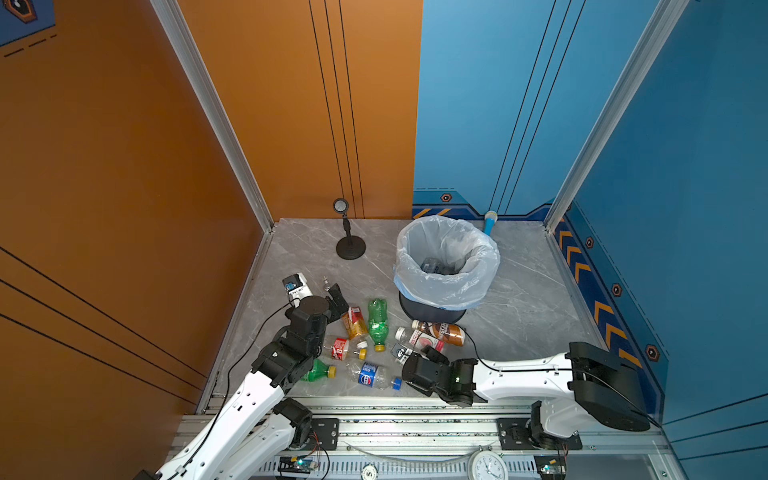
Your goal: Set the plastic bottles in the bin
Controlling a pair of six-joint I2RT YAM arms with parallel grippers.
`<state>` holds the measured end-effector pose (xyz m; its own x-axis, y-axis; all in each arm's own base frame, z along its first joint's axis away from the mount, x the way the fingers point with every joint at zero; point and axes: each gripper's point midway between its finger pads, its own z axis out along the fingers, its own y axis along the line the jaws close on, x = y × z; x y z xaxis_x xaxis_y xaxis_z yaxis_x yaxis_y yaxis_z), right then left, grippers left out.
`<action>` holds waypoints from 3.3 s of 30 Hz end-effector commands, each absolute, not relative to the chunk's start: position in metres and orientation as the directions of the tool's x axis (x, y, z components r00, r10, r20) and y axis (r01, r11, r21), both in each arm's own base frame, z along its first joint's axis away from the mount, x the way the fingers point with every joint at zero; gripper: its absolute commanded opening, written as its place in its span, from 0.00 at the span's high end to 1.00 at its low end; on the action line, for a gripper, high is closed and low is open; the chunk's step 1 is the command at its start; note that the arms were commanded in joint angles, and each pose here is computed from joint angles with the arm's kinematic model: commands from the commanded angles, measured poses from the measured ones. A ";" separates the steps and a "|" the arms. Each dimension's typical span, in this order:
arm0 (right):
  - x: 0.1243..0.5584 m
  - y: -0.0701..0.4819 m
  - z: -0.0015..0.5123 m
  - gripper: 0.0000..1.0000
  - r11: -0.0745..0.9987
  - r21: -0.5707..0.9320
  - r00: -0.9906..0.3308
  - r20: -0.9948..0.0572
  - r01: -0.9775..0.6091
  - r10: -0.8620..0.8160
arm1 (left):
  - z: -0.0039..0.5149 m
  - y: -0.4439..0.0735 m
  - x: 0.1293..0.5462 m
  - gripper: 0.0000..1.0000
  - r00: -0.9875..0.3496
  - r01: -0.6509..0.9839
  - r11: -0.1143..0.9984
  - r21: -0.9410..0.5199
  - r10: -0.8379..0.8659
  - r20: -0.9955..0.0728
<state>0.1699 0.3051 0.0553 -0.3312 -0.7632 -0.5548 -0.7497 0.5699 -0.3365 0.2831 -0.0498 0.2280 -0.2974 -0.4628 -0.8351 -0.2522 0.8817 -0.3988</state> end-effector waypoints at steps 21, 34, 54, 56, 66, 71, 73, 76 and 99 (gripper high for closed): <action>0.217 0.310 0.401 0.38 0.713 -0.070 0.014 -0.996 -0.698 -0.084 | 0.214 -0.043 0.278 0.02 -0.321 -0.289 0.861 -0.419 -0.500 -0.804; 0.348 0.272 0.465 0.39 0.856 -0.033 0.102 -0.995 -0.516 0.023 | 0.206 -0.040 0.270 0.02 -0.341 -0.304 0.848 -0.434 -0.522 -0.782; 0.398 0.213 0.422 0.00 0.933 0.029 -0.042 -0.999 -0.357 0.015 | 0.204 -0.043 0.274 0.02 -0.353 -0.309 0.840 -0.446 -0.536 -0.767; 0.381 0.203 0.424 0.00 0.934 0.046 -0.040 -0.999 -0.354 0.034 | 0.203 -0.044 0.275 0.02 -0.356 -0.309 0.838 -0.449 -0.540 -0.763; 0.312 0.135 0.302 0.00 0.960 0.213 -0.237 -0.957 -0.183 0.167 | 0.191 -0.053 0.270 0.02 -0.422 -0.329 0.813 -0.481 -0.582 -0.695; 0.308 0.126 0.288 0.00 0.968 0.196 -0.273 -0.951 -0.158 0.148 | 0.183 -0.064 0.255 0.01 -0.504 -0.359 0.789 -0.498 -0.613 -0.609; 0.311 0.128 0.290 0.00 0.968 0.189 -0.272 -0.952 -0.167 0.139 | 0.181 -0.068 0.244 0.02 -0.546 -0.374 0.793 -0.481 -0.607 -0.577; 0.317 0.132 0.294 0.00 0.967 0.185 -0.264 -0.955 -0.173 0.135 | 0.179 -0.080 0.224 0.04 -0.611 -0.374 0.803 -0.465 -0.590 -0.528; 0.328 0.135 0.289 0.00 0.971 0.174 -0.271 -0.954 -0.167 0.124 | 0.093 -0.142 0.129 0.07 -0.812 -0.397 0.819 -0.414 -0.523 -0.258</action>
<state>0.3251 0.1378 0.2785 -0.2944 0.1148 -0.9488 -0.1784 0.9687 0.1725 0.1335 -0.1399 0.1043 -0.8155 -0.5041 -0.2845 -0.3687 0.8313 -0.4160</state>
